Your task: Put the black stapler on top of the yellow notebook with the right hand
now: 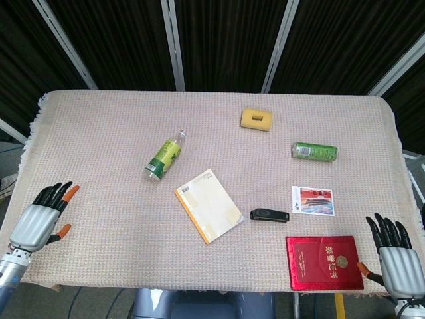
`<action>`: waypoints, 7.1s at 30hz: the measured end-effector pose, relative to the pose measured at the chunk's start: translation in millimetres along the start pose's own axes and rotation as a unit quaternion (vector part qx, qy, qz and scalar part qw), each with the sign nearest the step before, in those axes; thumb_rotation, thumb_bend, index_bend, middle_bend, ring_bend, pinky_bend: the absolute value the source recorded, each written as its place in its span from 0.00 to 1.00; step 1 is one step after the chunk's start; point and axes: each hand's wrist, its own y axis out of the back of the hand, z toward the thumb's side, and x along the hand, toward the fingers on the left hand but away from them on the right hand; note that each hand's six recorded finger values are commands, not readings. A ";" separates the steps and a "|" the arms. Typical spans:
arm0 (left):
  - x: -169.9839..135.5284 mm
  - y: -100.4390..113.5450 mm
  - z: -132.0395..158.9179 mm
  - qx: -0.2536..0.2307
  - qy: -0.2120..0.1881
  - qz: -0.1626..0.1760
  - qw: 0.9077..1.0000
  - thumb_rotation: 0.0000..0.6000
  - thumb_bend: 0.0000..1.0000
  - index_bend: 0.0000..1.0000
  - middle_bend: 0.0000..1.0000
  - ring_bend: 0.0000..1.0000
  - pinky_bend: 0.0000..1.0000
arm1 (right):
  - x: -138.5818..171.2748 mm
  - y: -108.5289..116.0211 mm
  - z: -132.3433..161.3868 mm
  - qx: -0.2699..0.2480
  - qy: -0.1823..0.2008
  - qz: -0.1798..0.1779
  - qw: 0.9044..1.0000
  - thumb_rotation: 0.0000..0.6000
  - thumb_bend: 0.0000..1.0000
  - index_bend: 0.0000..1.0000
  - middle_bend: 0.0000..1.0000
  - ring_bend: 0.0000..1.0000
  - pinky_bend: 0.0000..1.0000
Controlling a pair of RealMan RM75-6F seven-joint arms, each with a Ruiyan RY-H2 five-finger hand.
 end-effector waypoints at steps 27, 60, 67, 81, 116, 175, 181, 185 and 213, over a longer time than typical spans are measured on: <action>14.4 -3.1 -6.3 0.003 0.019 0.007 1.000 1.00 0.30 0.00 0.00 0.00 0.11 | -53.1 -50.3 93.6 -0.007 0.111 0.036 0.993 1.00 0.13 0.21 0.12 0.00 0.02; 29.5 -14.4 -16.7 0.012 0.044 -0.013 0.999 1.00 0.31 0.00 0.00 0.00 0.11 | -145.3 -95.6 150.0 0.005 0.121 0.113 0.986 1.00 0.16 0.23 0.13 0.02 0.04; 30.9 -17.3 -17.1 0.013 0.044 -0.020 0.999 1.00 0.31 0.00 0.00 0.00 0.11 | -151.3 -100.2 155.7 0.000 0.122 0.115 0.986 1.00 0.21 0.42 0.26 0.20 0.35; 33.0 -19.0 -16.8 0.010 0.041 -0.026 0.999 1.00 0.31 0.00 0.00 0.00 0.11 | -156.9 -97.5 164.7 -0.009 0.126 0.106 0.986 1.00 0.39 0.56 0.40 0.38 0.59; 32.6 -18.0 -16.0 0.005 0.039 -0.023 0.999 1.00 0.32 0.00 0.00 0.00 0.11 | -136.0 5.3 163.4 -0.161 0.127 0.042 0.978 1.00 0.38 0.68 0.50 0.53 0.76; 35.3 -23.4 -31.1 -0.019 0.051 -0.045 0.998 1.00 0.32 0.00 0.00 0.00 0.11 | -170.5 -74.1 350.6 -0.232 0.213 0.146 0.938 1.00 0.36 0.68 0.50 0.53 0.76; 36.3 -26.1 -29.2 -0.016 0.050 -0.050 0.997 1.00 0.32 0.00 0.00 0.00 0.11 | -177.8 -76.1 339.4 -0.229 0.205 0.148 0.940 1.00 0.36 0.68 0.50 0.53 0.76; 37.3 -27.6 -28.6 -0.014 0.051 -0.053 0.997 1.00 0.32 0.00 0.00 0.00 0.11 | -182.0 -74.5 332.7 -0.230 0.201 0.146 0.941 1.00 0.36 0.68 0.50 0.53 0.76; 36.7 -24.7 -23.8 -0.018 0.041 -0.049 0.998 1.00 0.32 0.00 0.00 0.00 0.11 | -159.7 -63.9 302.0 -0.174 0.207 0.148 0.951 1.00 0.29 0.00 0.00 0.12 0.38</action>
